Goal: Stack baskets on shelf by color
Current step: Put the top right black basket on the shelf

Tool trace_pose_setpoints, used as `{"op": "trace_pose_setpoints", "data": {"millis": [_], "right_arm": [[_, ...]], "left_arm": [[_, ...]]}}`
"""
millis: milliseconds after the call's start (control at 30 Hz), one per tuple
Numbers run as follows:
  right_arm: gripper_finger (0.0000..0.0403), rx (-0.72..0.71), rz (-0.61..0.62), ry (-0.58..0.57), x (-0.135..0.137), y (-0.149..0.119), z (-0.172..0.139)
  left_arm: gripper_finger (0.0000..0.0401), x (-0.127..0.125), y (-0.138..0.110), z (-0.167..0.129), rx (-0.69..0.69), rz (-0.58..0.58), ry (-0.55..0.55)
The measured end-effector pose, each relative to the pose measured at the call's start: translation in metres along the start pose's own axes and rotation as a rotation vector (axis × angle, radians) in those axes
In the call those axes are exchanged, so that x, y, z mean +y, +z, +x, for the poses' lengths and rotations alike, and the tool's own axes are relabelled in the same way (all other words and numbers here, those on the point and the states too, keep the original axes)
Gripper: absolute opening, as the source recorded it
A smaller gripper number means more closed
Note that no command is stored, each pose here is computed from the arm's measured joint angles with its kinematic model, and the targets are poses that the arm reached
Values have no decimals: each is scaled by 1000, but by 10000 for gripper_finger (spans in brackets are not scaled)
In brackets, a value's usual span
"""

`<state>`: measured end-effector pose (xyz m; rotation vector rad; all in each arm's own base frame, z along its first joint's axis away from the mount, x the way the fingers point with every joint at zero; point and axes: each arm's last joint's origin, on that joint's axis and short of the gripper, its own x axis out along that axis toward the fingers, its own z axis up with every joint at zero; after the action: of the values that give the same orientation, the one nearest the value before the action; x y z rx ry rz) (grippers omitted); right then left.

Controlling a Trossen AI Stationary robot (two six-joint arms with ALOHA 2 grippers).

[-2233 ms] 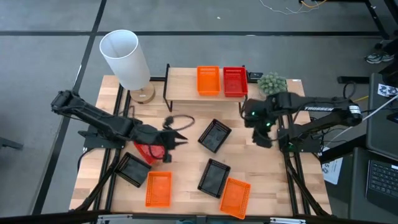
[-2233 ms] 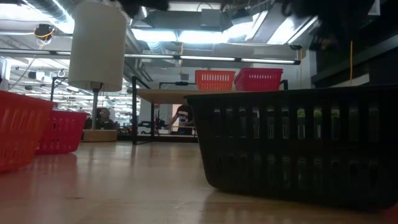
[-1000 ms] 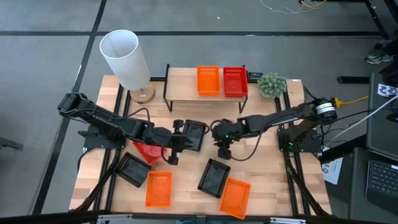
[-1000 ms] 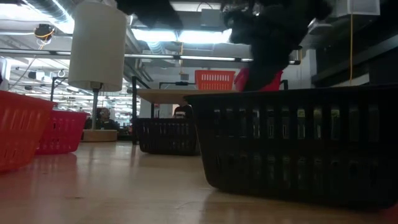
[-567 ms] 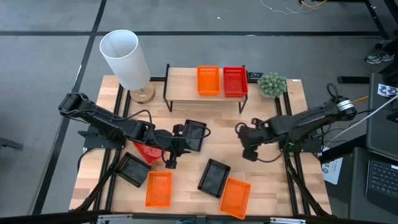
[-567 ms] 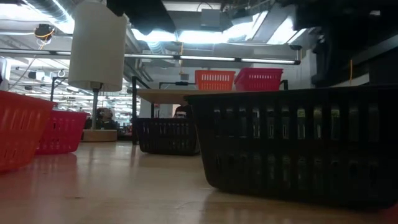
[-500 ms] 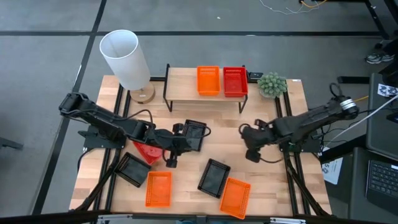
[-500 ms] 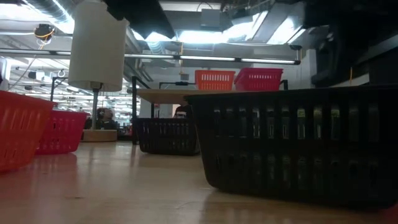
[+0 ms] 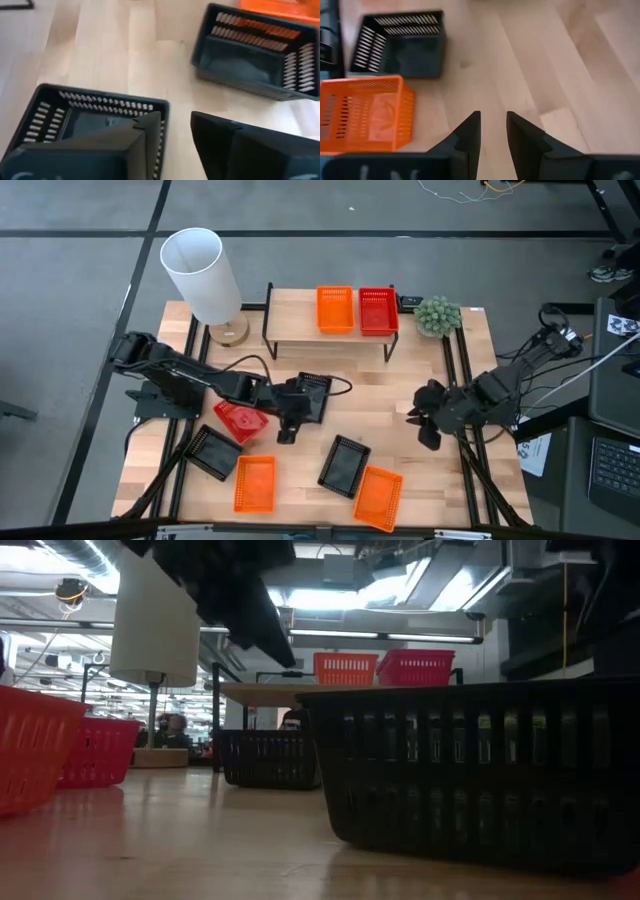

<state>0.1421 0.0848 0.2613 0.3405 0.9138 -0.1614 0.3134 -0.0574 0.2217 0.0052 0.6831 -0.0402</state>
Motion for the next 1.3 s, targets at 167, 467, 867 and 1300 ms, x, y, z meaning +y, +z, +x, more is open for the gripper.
{"op": "trace_pose_setpoints", "data": {"millis": [167, 467, 867, 1300], "right_arm": [[91, -132, -61, 12, 2, -3, -15], [91, -226, -110, 12, 4, -7, -25], [91, -308, -172, -57, 4, -4, -25], [91, -313, -203, -25, 7, -3, -26]], "left_arm": [[121, 1, -9, 17, 51, 2, 10], [122, 0, -27, 39, 155, 13, 18], [86, -2, -50, 62, 269, 5, 69], [1, -48, 23, 10, 184, 52, 147]]}}
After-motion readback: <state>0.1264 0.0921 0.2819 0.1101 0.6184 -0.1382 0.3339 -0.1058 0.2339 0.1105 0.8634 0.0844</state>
